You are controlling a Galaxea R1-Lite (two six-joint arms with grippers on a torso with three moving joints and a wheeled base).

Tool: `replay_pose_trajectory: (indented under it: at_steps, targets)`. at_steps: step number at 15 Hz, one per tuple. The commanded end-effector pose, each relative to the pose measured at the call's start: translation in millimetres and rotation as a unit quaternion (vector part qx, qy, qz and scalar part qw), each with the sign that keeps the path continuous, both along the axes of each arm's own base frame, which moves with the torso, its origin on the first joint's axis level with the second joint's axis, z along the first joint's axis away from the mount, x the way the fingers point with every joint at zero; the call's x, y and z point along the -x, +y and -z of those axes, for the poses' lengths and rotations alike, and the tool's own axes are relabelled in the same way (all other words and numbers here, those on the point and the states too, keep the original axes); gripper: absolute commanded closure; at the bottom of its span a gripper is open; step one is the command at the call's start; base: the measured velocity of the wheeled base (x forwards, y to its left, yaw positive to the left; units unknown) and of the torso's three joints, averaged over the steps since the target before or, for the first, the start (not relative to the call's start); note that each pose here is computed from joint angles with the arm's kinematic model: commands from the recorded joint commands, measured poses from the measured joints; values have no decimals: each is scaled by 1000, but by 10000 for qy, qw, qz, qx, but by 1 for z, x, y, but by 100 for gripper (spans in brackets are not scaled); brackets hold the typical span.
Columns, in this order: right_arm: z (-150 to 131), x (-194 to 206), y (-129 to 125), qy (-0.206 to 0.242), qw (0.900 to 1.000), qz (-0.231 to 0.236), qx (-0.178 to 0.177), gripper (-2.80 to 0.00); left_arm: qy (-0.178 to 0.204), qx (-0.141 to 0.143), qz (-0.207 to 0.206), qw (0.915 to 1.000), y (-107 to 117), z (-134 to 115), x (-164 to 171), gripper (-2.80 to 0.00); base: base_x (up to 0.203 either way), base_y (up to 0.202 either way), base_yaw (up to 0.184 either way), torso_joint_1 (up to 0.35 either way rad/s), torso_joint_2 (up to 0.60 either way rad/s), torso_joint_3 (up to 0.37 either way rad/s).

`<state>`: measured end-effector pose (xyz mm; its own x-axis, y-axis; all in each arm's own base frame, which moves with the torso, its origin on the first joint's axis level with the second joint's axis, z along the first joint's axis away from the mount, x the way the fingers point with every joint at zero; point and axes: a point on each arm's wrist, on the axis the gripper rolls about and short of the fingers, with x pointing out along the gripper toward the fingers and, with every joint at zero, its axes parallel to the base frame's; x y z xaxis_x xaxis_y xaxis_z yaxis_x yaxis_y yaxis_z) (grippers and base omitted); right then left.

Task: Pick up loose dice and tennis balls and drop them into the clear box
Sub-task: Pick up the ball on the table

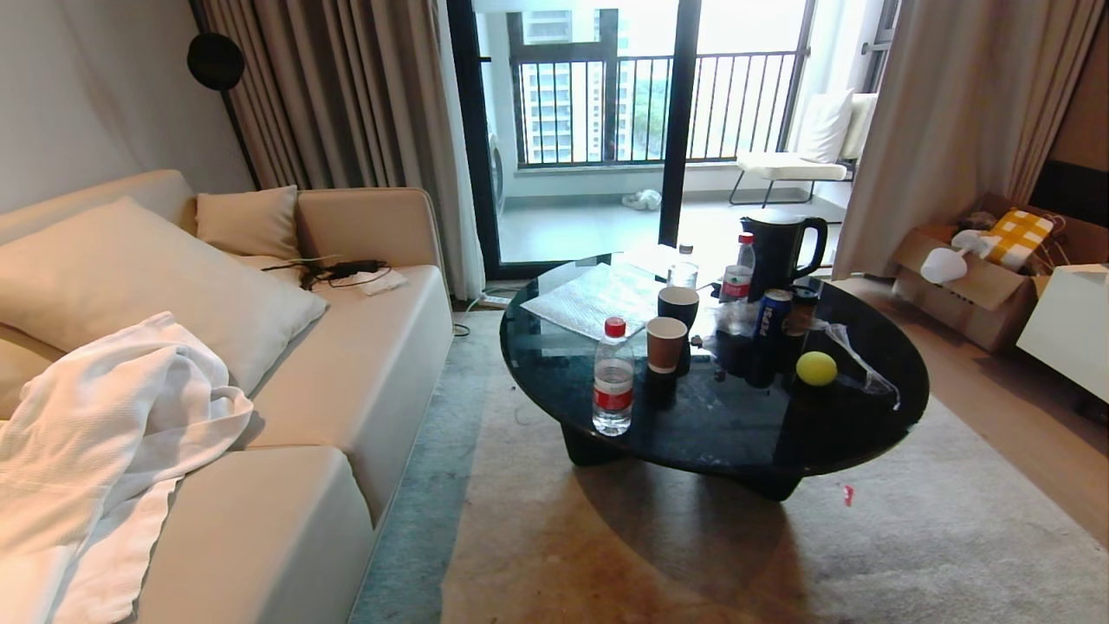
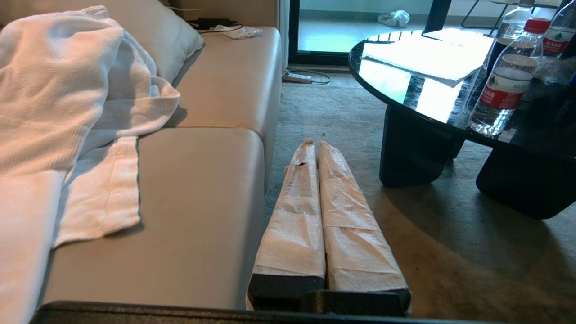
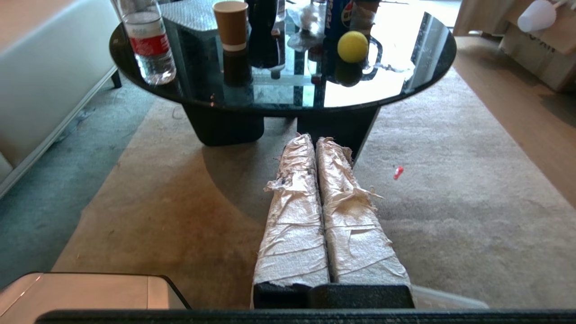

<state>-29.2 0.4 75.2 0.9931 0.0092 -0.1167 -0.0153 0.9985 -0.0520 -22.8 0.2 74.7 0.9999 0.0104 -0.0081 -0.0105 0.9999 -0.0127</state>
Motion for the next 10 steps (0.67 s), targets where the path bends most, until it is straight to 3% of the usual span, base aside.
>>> replay_pose_trajectory:
  at_steps: [1, 10]
  targets:
    - [0, 0, 0, 5, 10000, -9, 6, 0, 6, 5, -2, 10000, 0, 0, 0, 0, 191, 0, 2, 2, 3, -2]
    - [0, 0, 0, 5, 10000, -9, 6, 0, 13, 5, -2, 10000, 0, 0, 0, 0, 184, 0, 0, 2, 4, 3]
